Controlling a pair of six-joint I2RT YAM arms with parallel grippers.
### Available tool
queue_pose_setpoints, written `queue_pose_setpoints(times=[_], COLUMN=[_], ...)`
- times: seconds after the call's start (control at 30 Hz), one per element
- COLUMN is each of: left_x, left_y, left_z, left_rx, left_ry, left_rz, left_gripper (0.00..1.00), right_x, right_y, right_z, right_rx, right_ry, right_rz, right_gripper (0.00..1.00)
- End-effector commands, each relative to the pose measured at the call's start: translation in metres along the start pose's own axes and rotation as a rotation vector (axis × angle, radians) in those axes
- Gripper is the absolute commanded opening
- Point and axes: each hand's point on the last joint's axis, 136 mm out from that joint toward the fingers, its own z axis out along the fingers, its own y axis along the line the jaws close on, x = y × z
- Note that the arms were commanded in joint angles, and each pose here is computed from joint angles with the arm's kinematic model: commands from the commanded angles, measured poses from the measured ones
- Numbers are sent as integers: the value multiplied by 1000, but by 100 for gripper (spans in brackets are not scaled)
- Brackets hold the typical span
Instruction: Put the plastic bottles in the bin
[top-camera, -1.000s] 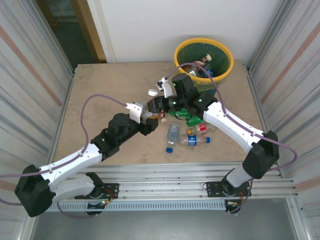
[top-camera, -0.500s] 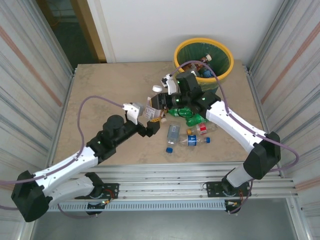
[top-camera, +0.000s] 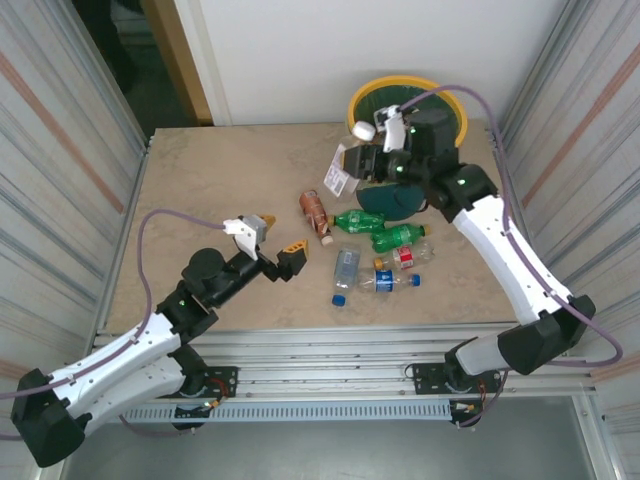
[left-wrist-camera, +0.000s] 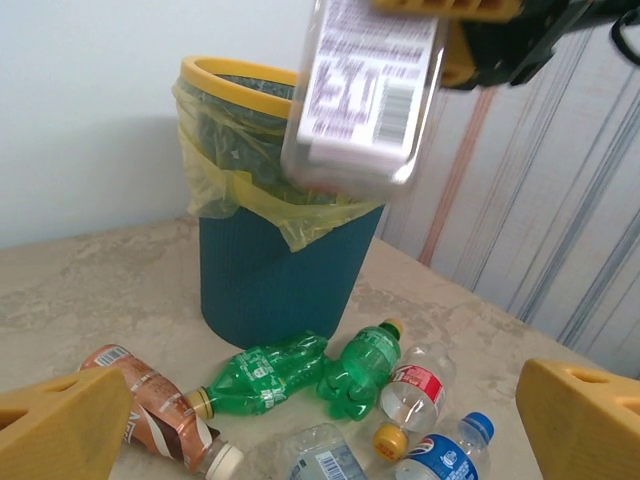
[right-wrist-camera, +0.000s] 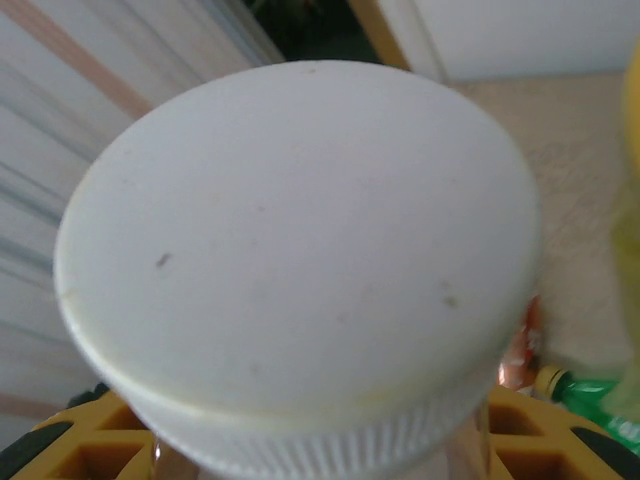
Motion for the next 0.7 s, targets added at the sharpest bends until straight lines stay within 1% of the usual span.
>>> queue_pose_setpoints(times=[0.0,0.13,0.33,0.47,0.67], left_x=[-8,-6,-3,-3,-1], left_y=[5,8,11,14,18], left_z=[-3,-2,-3,-4,-7], left_rx=[-34,-50,-66,-83,-107], left_ry=[-46,-40,-30,-27,-32], left_rz=[14,9,6,-2,-14], left_gripper=[99,99,99,99,99], right_x=[-39,-73,-106,-125,-134], right_y=[-2,-24,-70,-104,-159], right_z=[-37,-57,-61,-55,-29], right_rx=[45,113,213,267,359], right_ry=[-118,-209,-261,-270,-214], right_rz=[-55,-51,-20,13,63], right_gripper=[33,34,35,35,34])
